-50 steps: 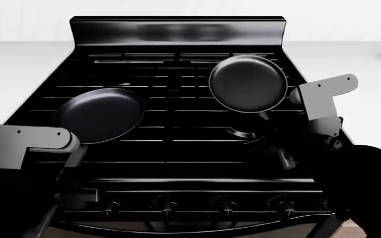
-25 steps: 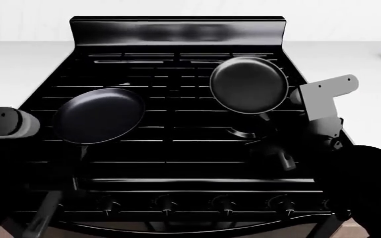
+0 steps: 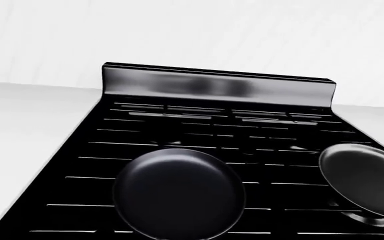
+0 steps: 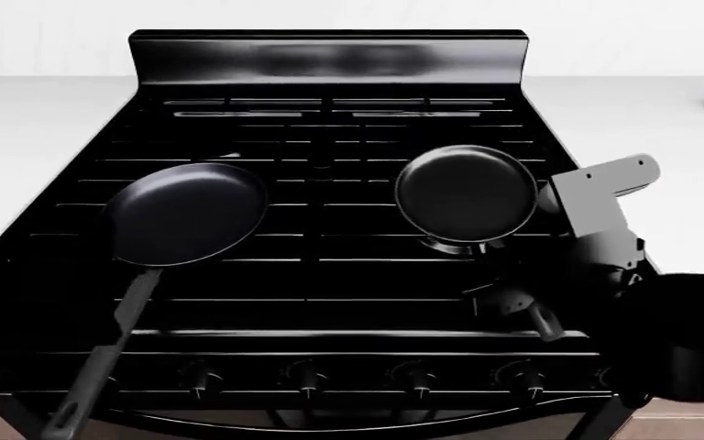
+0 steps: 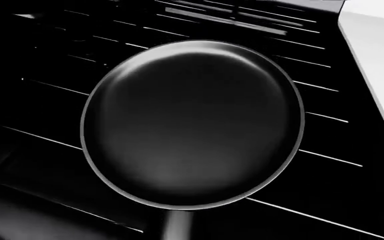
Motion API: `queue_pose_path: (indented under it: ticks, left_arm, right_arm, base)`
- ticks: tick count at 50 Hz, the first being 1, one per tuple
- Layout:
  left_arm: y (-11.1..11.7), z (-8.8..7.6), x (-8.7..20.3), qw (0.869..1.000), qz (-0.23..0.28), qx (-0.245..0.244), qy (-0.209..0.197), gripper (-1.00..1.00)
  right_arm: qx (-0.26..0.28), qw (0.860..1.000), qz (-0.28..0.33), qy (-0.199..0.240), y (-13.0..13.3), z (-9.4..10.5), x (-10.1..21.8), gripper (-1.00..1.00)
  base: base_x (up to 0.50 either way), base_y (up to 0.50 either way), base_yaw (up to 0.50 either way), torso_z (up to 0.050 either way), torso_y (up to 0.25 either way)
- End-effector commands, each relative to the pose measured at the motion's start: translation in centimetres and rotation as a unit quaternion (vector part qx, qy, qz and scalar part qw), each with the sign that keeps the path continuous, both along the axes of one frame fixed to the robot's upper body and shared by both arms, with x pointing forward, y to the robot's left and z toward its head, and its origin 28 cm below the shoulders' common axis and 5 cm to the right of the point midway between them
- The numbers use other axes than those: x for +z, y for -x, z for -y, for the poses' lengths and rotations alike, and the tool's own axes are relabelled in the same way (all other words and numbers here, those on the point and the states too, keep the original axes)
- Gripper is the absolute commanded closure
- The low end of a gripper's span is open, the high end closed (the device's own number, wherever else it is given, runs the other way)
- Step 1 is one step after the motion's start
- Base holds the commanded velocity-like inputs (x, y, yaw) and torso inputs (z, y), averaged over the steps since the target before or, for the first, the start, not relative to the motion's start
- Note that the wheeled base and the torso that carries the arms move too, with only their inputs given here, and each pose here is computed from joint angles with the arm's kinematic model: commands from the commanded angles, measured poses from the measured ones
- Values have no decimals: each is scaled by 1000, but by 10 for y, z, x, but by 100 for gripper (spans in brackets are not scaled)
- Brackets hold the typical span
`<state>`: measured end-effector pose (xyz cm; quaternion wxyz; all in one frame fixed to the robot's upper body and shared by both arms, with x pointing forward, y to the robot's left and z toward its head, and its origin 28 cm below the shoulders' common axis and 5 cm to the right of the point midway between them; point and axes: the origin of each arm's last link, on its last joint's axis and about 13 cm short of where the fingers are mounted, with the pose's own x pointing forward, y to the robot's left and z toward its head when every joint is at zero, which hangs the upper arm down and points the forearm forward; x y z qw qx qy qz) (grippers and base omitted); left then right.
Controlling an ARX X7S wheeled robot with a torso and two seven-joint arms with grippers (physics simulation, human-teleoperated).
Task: Place both pans onto different burners. Then place the avocado and the chicken breast on different pans.
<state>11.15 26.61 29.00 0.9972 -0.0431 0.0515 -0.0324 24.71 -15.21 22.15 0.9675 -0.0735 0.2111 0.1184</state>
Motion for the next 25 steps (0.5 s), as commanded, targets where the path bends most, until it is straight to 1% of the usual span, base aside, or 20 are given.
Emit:
queue_pose_path:
  ticks: [1, 8, 17, 18, 25]
  left_arm:
    - [7, 3, 4, 1000, 18, -8, 3, -100]
    - [5, 3, 3, 1000, 14, -9, 0, -100]
    - [5, 1, 2, 1000, 14, -7, -1, -100]
    - [5, 1, 2, 1000, 14, -7, 0, -100]
    - [5, 1, 2, 1000, 13, -7, 0, -100]
  right_arm:
    - [-84, 995, -3, 49, 4, 10, 5, 100]
    - [-98, 993, -14, 58, -3, 15, 0, 100]
    - [-104, 993, -23, 58, -10, 18, -3, 100]
    - [-104, 993, -24, 57, -10, 18, -3, -100]
    - [-105, 993, -17, 53, -7, 18, 3, -100]
  base:
    - [0, 0, 0, 0, 0]
    - [0, 0, 0, 1, 1]
    - [0, 0, 0, 0, 1]
    - [10, 0, 0, 0, 0]
    - [0, 0, 0, 0, 0]
